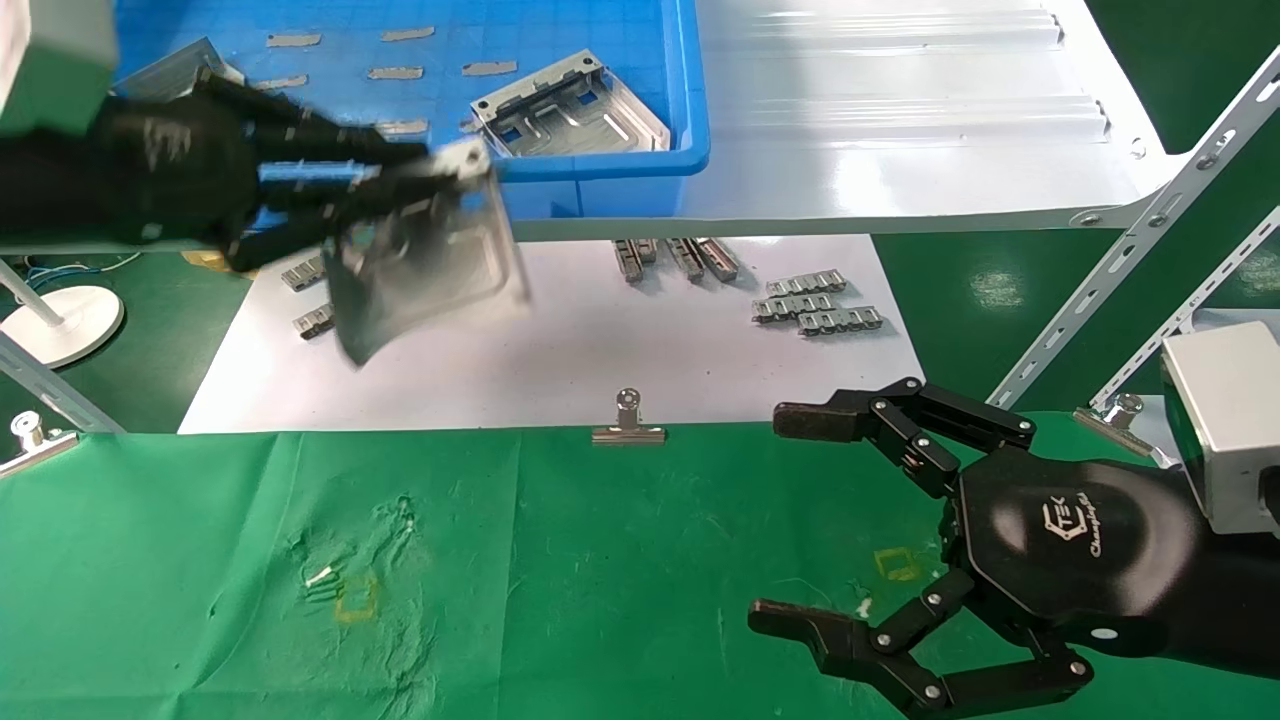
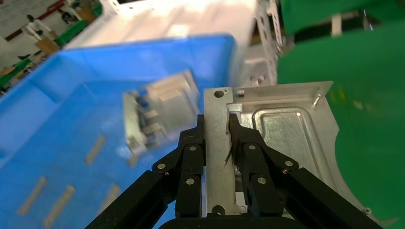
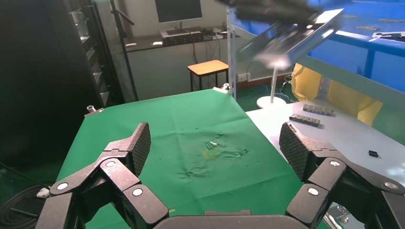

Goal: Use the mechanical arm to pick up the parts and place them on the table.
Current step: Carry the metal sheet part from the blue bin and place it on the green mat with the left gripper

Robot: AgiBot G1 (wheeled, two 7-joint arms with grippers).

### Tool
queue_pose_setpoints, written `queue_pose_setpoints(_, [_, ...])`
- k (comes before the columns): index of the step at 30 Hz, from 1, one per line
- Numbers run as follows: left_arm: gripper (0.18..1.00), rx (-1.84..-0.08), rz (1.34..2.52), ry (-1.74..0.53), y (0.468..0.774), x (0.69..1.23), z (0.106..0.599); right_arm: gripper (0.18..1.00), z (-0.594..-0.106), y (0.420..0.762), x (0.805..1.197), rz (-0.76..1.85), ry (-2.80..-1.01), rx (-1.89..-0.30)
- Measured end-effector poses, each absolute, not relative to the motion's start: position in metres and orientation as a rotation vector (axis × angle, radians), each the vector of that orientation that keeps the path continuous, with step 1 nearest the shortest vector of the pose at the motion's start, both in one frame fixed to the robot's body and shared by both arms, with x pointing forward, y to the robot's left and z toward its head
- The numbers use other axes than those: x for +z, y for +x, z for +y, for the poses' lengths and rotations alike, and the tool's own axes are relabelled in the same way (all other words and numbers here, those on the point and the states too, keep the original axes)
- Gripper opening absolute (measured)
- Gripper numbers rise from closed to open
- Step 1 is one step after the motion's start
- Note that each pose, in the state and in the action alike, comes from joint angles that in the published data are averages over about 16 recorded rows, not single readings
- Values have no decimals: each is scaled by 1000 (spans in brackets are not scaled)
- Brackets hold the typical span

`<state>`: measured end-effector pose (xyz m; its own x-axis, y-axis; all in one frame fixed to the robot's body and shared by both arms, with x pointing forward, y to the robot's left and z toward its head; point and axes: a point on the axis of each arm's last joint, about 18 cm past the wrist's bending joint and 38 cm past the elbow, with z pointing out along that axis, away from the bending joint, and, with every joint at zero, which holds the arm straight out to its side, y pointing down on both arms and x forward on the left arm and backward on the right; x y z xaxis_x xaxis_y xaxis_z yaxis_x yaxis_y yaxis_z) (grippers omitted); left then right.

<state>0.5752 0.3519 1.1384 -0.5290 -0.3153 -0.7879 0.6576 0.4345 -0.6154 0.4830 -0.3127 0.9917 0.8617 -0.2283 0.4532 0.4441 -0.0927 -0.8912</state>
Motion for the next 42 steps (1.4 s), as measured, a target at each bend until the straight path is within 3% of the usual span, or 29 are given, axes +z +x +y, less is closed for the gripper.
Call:
queue_pose_setpoints(9, [272,-1108,1856,343,574,1065,379,1000,-313,483,992,-175,-1567,-566])
queue_pose_setpoints(22, [272,-915,2013,458,601,981,384,1000,-313,483,992,-175,-1567,-566])
queue_pose_setpoints(42, [309,-862,2071,385,622,956,396,1000,-313,483,992,-175,-1567,-566])
